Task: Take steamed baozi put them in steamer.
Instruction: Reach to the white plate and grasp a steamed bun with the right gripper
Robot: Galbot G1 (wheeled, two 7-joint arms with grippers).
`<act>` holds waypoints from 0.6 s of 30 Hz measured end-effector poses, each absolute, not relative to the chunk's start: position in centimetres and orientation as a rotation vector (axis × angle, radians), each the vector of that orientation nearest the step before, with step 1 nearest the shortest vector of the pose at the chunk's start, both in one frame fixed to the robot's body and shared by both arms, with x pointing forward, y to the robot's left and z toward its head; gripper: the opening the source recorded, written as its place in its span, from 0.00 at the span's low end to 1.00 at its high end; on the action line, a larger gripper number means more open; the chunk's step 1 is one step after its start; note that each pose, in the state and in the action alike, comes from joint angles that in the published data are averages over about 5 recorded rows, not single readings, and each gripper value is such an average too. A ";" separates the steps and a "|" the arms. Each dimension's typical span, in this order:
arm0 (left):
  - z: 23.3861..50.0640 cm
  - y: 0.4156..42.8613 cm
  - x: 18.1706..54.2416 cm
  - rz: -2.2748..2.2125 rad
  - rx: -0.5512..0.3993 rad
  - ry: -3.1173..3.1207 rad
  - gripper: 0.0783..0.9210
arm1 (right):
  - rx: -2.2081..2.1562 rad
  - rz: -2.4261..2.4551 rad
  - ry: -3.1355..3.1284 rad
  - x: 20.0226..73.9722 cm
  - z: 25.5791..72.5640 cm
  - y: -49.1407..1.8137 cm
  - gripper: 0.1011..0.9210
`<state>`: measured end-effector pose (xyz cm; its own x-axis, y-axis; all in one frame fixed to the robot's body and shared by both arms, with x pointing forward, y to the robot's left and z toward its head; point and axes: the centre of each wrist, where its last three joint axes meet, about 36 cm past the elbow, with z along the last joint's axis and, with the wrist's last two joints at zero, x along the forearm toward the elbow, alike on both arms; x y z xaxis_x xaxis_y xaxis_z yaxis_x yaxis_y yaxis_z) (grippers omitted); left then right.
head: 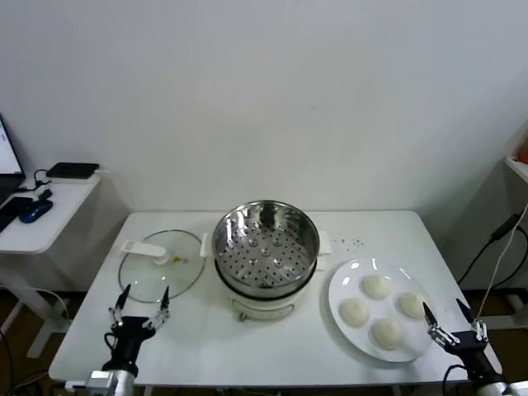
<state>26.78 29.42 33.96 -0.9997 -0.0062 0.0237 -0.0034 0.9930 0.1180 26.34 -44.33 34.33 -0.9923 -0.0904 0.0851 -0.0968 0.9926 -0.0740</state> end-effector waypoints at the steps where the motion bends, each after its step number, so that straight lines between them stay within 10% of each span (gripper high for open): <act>1: 34.0 29.4 26.8 -0.183 0.005 -3.114 0.88 | 0.157 0.135 -3.053 26.6 34.6 -44.4 0.88; 18: 34.4 28.4 26.9 -0.151 -0.038 -3.151 0.88 | 0.845 0.694 -2.627 41.6 46.9 -46.4 0.88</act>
